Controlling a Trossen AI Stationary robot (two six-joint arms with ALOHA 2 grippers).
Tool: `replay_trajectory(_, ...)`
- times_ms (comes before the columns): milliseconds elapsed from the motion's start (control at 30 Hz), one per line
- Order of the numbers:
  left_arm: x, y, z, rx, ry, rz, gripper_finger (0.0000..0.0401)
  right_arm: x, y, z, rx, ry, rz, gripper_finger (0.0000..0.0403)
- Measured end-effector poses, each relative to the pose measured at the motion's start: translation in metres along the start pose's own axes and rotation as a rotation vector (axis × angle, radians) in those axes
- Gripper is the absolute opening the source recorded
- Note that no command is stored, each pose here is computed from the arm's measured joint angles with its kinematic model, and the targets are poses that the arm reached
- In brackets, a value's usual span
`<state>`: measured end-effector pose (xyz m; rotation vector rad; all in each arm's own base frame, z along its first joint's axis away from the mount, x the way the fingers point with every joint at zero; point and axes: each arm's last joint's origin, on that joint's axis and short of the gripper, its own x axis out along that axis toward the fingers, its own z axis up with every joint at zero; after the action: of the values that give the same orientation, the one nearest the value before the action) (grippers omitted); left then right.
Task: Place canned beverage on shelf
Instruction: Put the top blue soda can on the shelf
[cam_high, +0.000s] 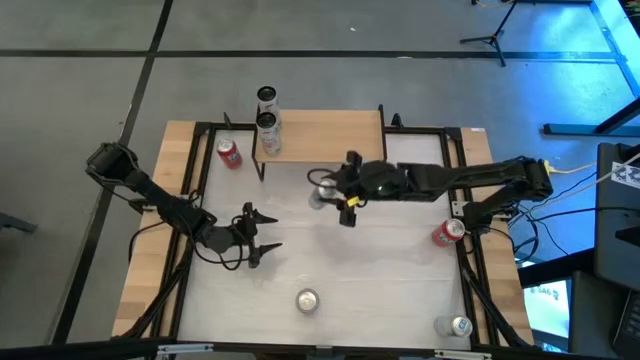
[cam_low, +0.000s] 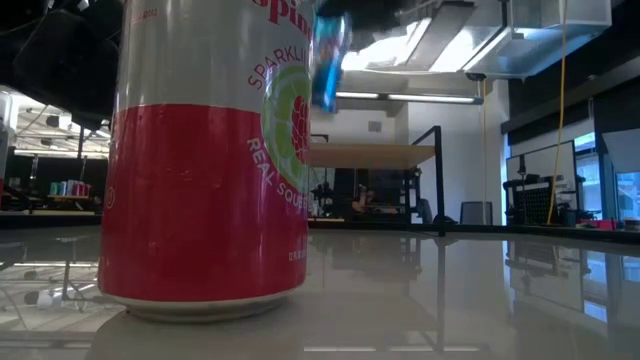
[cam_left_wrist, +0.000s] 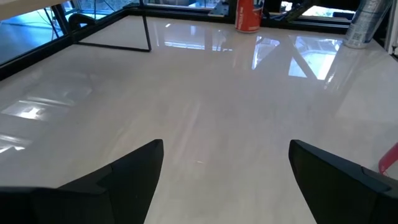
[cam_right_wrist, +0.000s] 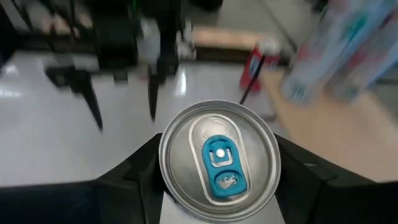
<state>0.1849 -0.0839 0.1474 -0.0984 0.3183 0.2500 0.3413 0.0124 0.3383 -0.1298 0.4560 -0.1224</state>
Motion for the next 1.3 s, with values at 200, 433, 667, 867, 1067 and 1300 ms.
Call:
replay_trajectory(200,0.000,0.000,0.000,-0.009,0.000,0.000,0.0337,-0.013,-0.030,0.031,0.023,-0.061,-0.067,0.0217)
replay_trajectory(433,0.000,0.000,0.000,-0.027,0.000,0.000,0.0337,-0.016,-0.075,0.037,0.063,-0.119,-0.111,0.0217)
replay_trajectory(667,0.000,0.000,0.000,-0.035,0.004,-0.011,0.0337,-0.007,-0.110,0.036,0.092,-0.197,-0.125,0.0217)
replay_trajectory(867,0.000,0.000,0.000,-0.054,0.006,-0.011,0.0337,0.017,-0.121,0.054,0.101,-0.128,-0.104,0.0217)
replay_trajectory(1067,0.000,0.000,-0.001,-0.050,0.014,-0.016,0.0337,0.047,-0.137,0.062,0.115,0.031,-0.118,0.0217)
replay_trajectory(1300,0.000,0.000,-0.002,-0.040,0.021,-0.013,0.0337,0.071,-0.158,0.052,0.106,0.071,-0.156,0.0217)
